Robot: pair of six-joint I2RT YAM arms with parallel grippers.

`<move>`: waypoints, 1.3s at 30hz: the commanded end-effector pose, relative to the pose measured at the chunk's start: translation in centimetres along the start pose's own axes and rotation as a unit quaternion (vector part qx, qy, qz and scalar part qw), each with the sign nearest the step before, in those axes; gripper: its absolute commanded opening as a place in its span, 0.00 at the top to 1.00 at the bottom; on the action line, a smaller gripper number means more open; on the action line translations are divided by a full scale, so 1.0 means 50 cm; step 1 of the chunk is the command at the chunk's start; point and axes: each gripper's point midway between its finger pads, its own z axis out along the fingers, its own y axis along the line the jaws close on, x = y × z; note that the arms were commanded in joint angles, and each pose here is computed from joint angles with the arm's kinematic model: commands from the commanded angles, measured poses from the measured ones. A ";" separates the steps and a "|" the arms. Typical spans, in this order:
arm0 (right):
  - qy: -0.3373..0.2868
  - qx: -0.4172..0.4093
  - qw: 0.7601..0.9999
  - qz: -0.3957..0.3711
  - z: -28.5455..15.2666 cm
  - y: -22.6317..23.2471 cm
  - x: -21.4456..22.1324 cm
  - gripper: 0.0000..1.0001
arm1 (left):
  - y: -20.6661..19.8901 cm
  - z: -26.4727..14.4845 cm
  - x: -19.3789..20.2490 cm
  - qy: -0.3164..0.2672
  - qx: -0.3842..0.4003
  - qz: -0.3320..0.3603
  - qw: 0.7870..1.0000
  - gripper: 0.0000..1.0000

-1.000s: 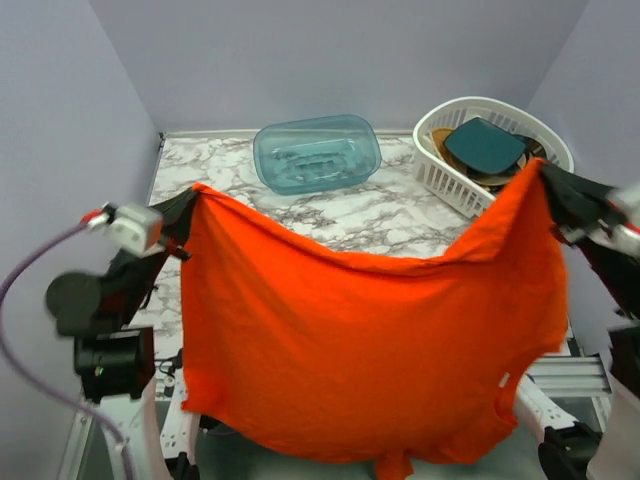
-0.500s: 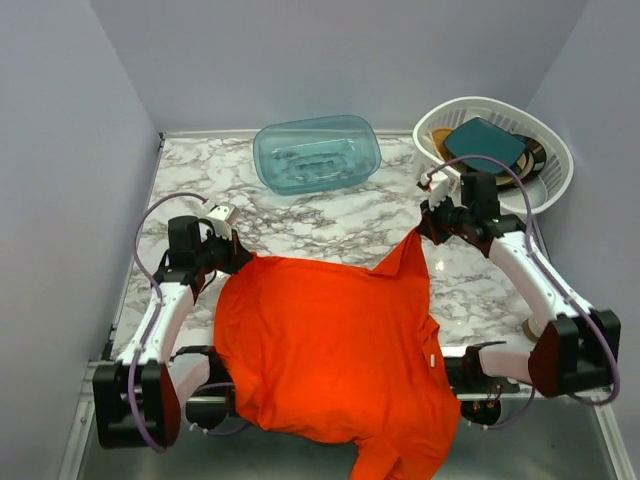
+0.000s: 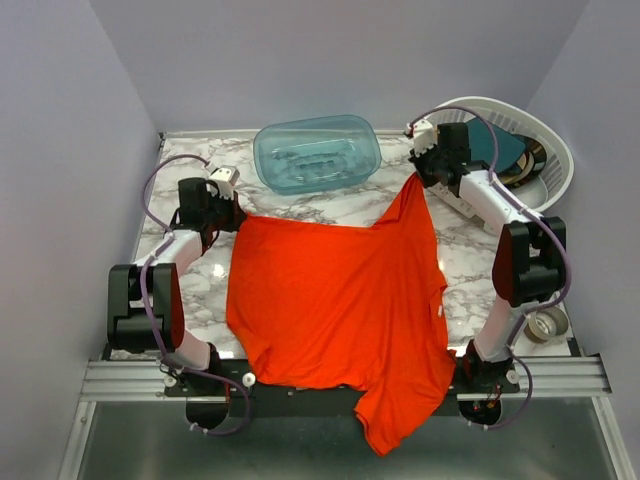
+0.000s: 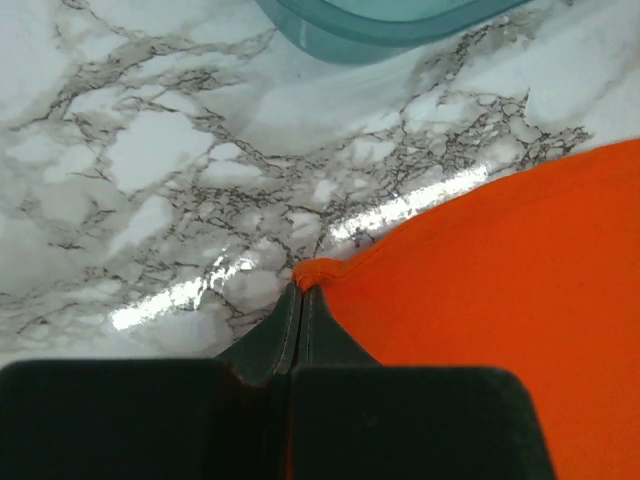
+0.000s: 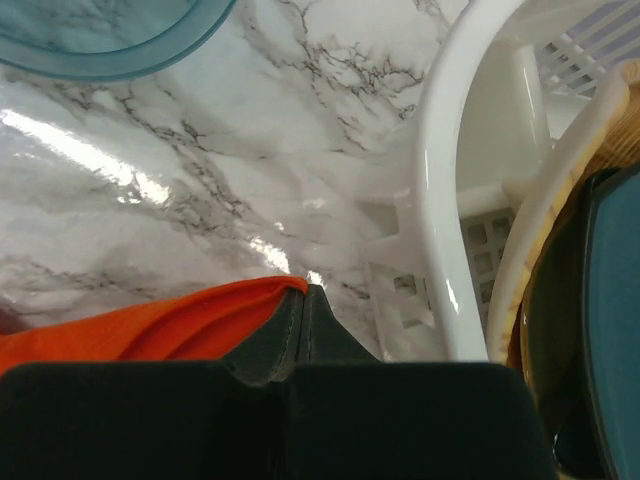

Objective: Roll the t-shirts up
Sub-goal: Flatten out the T-shirt at the center of the board, then fold the T-shirt at the center of the board.

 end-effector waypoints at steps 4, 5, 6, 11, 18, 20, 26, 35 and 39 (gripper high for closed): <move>0.006 0.056 0.997 -0.051 0.053 -0.057 -0.007 1.00 | 0.065 0.018 -0.067 -0.030 -0.053 0.020 0.998 1.00; 0.007 0.056 0.997 -0.052 0.055 -0.056 -0.005 1.00 | 0.074 0.016 -0.070 -0.031 -0.061 0.020 0.997 1.00; 0.009 0.056 0.997 -0.054 0.060 -0.055 -0.002 1.00 | 0.080 0.013 -0.072 -0.031 -0.067 0.019 0.997 1.00; 0.027 0.091 0.993 -0.071 0.093 -0.087 0.009 0.99 | 0.117 -0.018 -0.101 -0.032 -0.100 0.021 0.994 1.00; 0.017 0.095 0.991 -0.093 0.154 -0.081 -0.025 1.00 | 0.126 -0.041 -0.086 -0.019 -0.109 0.033 0.993 1.00; 0.014 0.095 0.990 -0.099 0.170 -0.072 -0.038 1.00 | 0.135 -0.037 -0.082 -0.014 -0.117 0.031 0.993 1.00; 0.021 0.106 0.987 -0.117 0.195 -0.072 -0.044 1.00 | 0.163 -0.037 -0.088 -0.011 -0.144 0.046 0.988 1.00; 0.026 0.111 0.986 -0.125 0.162 -0.071 -0.033 1.00 | 0.142 -0.014 -0.095 -0.013 -0.101 0.040 0.994 1.00; 0.028 0.095 0.989 -0.113 0.125 -0.059 -0.043 1.00 | 0.119 -0.017 -0.079 -0.001 -0.071 0.042 0.997 1.00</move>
